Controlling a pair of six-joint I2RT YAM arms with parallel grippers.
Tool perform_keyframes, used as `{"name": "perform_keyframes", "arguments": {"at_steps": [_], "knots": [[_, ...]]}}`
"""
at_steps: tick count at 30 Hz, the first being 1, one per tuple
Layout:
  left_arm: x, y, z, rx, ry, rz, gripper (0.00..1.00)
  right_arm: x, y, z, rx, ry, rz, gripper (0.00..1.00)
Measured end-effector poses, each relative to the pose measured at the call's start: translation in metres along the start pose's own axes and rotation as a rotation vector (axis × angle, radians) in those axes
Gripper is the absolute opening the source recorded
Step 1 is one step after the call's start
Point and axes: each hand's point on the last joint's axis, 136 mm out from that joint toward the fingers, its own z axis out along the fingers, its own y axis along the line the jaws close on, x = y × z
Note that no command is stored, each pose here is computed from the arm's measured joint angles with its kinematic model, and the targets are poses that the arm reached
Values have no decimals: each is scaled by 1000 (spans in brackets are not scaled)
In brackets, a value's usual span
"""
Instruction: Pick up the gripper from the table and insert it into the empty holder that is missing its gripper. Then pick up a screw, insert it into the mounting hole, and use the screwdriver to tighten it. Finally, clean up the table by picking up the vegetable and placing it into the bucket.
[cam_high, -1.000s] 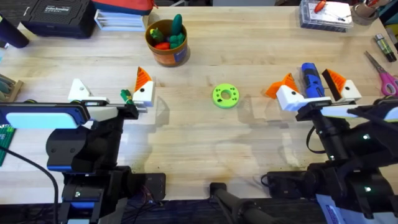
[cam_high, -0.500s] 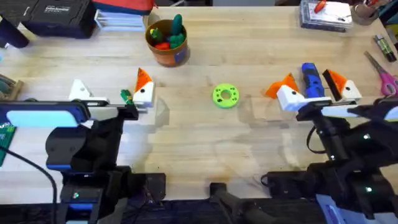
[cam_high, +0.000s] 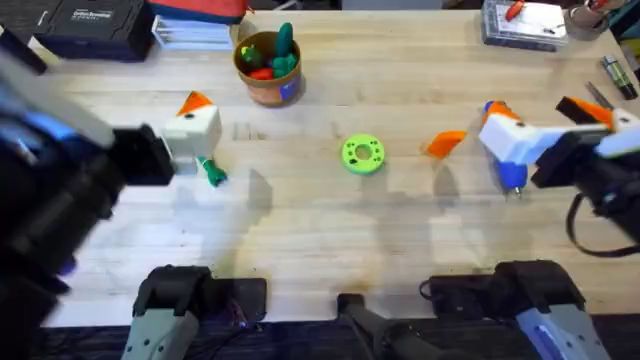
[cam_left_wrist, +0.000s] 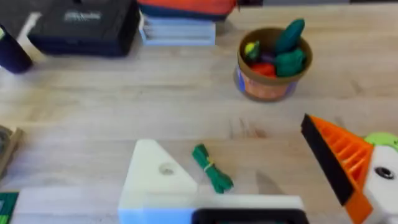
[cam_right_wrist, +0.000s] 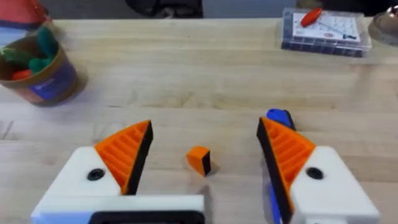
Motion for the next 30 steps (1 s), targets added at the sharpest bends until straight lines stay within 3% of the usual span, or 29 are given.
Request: {"name": "perform_keyframes", "arguments": {"at_steps": [5,11,12,13,16,17,20,21,24,27,30], "knots": [[0,-2,14,14,168,3,985,-7,4,1,-17,107,10,994],[30,-5,26,26,340,4,985,1,4,7,-19,162,14,993],[32,-5,27,25,353,2,925,1,4,7,-19,162,14,993],[34,-4,28,23,363,6,797,1,4,7,-19,161,14,993],[35,-2,32,8,375,11,324,1,4,7,-21,163,14,994],[34,-1,33,2,372,13,407,2,5,7,-22,165,14,994],[23,-3,38,11,322,1,880,7,4,6,-21,185,16,994],[16,-6,40,30,292,-6,958,9,4,6,-20,193,16,994],[-10,-23,45,127,187,-5,984,13,4,5,-20,213,17,994],[-52,-46,45,264,9,9,985,21,4,3,-18,244,20,994],[-83,-64,37,376,-121,30,985,30,4,1,-17,283,22,994]]}}
